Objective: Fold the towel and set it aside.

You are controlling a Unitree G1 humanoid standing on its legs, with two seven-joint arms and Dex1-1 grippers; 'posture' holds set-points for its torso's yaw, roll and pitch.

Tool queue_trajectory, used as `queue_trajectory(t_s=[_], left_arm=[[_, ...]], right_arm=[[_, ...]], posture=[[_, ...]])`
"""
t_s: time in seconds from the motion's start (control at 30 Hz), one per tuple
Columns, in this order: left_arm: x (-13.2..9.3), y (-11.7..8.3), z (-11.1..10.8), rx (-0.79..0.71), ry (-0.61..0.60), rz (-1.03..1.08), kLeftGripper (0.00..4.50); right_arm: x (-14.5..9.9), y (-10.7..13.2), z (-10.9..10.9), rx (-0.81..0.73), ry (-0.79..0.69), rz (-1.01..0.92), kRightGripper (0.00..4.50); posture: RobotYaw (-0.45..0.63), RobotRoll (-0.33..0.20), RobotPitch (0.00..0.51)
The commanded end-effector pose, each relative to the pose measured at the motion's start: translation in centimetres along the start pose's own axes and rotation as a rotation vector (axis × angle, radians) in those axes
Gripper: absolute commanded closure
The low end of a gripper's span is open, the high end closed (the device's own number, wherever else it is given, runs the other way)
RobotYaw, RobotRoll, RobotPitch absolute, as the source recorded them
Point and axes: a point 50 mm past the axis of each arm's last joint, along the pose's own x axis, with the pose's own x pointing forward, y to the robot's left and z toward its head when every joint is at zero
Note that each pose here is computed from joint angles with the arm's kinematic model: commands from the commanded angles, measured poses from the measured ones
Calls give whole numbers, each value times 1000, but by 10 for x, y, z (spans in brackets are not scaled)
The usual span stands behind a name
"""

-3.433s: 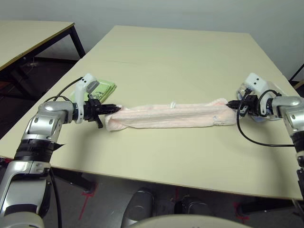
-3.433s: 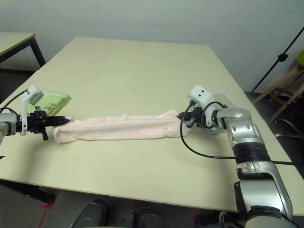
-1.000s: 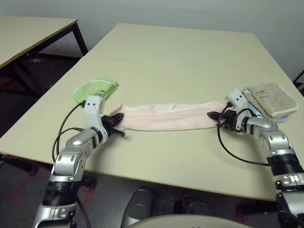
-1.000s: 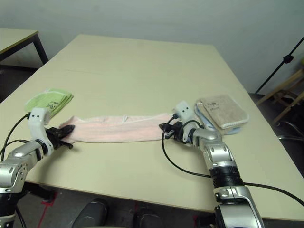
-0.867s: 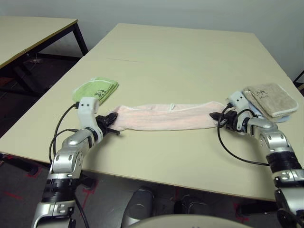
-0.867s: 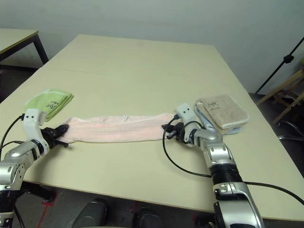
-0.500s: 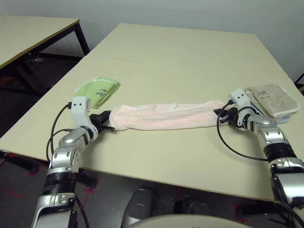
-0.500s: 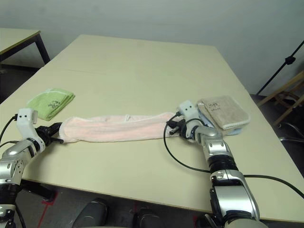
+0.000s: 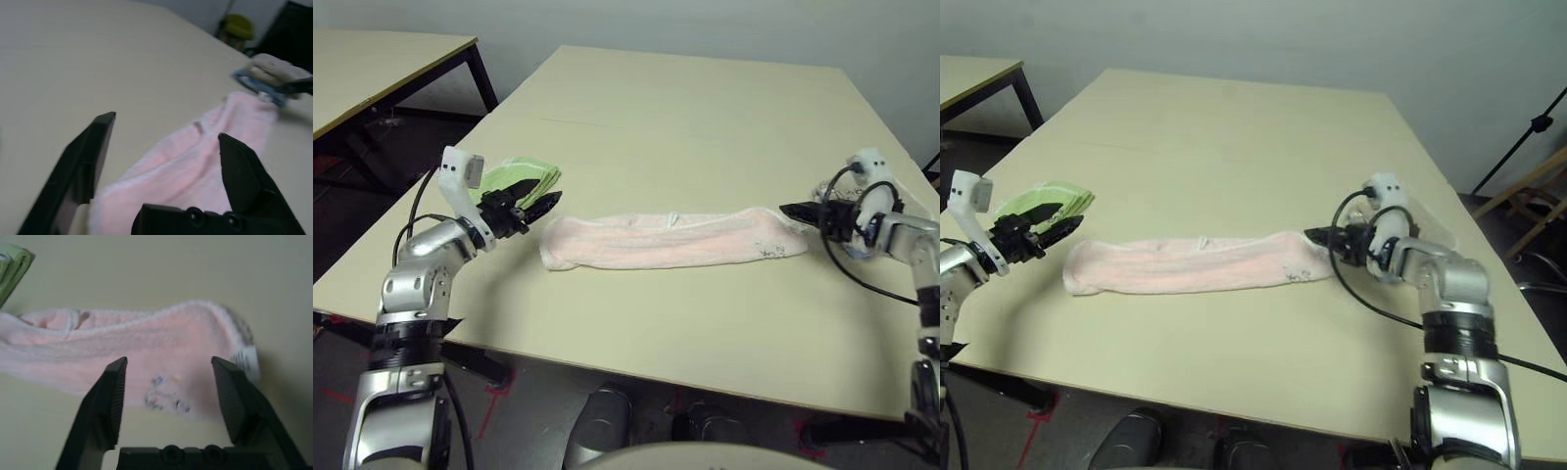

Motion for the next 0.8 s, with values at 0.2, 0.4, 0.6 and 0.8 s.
queue_trajectory(t_s=[0.2,0.4,0.6,0.8], left_arm=[[0,-10,7,47,43,-277,0],[4,-15,11,42,21,-349,0],[6,-18,8,61,48,-373,0],[5,-20,6,57,41,-352,0]], right_arm=[[-23,2,-29,232,101,-51,37],[-1,11,-49,298,136,-46,37],[29,8,-54,332,72,-120,37],[55,13,-53,352,38,-142,37]], posture=[[177,0,136],[171,0,99],[183,0,95],[198,0,91]])
